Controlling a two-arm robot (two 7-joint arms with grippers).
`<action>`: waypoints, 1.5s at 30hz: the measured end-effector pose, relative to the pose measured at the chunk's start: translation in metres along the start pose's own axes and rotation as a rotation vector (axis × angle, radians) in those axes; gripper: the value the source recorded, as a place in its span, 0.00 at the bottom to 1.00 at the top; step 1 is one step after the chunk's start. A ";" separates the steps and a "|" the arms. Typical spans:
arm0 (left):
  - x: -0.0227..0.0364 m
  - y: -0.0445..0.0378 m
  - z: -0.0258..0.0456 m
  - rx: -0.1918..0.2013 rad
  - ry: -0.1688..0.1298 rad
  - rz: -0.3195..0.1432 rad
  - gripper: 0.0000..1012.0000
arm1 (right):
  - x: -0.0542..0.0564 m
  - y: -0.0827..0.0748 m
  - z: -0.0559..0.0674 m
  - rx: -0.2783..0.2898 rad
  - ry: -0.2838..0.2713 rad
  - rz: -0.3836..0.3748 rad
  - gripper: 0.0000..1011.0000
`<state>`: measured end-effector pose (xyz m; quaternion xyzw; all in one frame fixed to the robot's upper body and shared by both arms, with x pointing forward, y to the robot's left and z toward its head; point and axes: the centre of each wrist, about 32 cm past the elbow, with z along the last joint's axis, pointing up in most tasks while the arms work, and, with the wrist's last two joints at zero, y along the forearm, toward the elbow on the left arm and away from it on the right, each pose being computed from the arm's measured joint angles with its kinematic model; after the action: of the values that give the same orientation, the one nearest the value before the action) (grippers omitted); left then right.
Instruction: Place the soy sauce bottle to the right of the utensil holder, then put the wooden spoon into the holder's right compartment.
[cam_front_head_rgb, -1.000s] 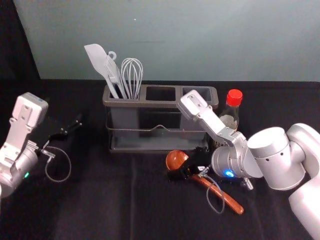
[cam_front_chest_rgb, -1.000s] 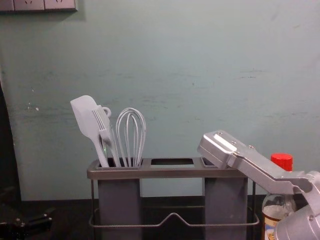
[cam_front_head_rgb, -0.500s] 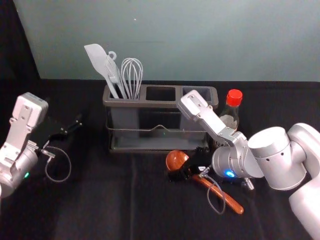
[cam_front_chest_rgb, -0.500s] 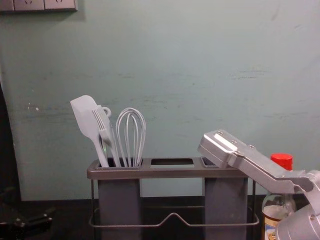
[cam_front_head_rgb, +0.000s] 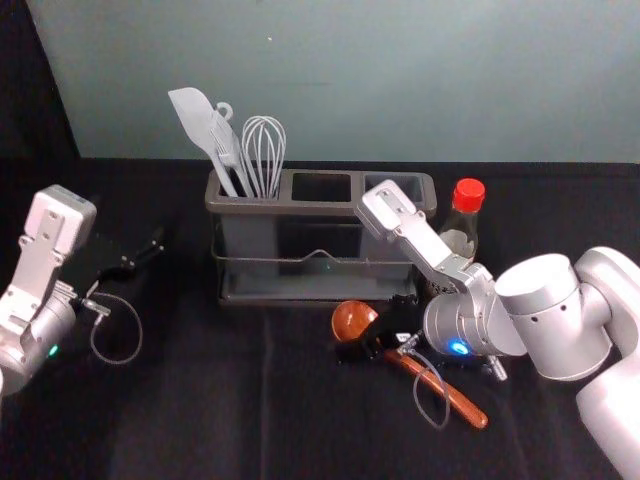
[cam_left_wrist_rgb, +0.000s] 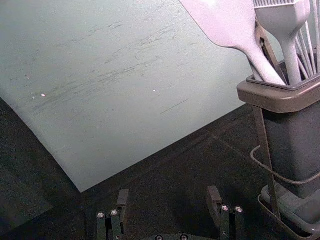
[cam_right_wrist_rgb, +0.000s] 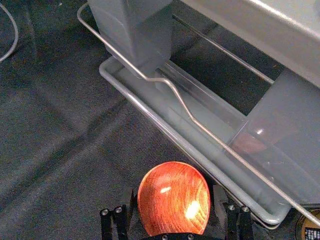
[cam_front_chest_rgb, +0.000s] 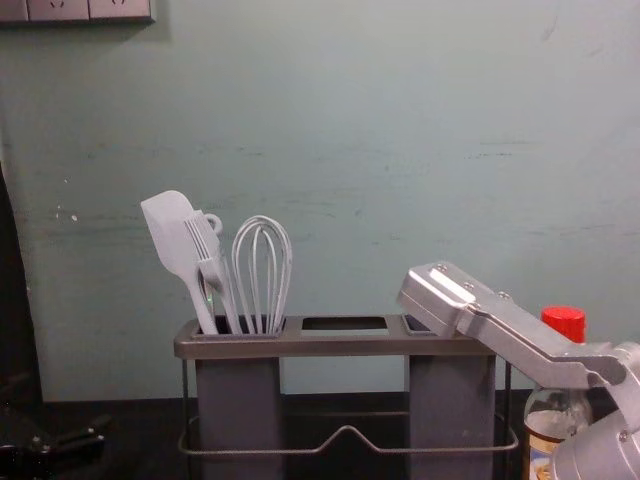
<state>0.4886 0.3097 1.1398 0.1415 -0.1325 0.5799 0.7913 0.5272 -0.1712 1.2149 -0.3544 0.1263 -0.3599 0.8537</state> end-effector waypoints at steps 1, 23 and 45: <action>0.0000 0.0000 0.0000 0.000 0.000 0.000 0.99 | 0.000 0.000 0.000 0.000 0.001 0.000 0.99; 0.0000 0.0000 0.0000 0.000 0.000 0.000 0.99 | -0.008 -0.022 -0.002 0.052 0.006 0.001 0.83; 0.0000 0.0000 0.0000 0.000 0.000 0.000 0.99 | -0.011 -0.109 -0.053 0.532 -0.040 -0.130 0.83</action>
<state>0.4886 0.3097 1.1398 0.1415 -0.1325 0.5799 0.7913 0.4373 -0.2446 1.2524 -0.1320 -0.0128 -0.4273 0.8943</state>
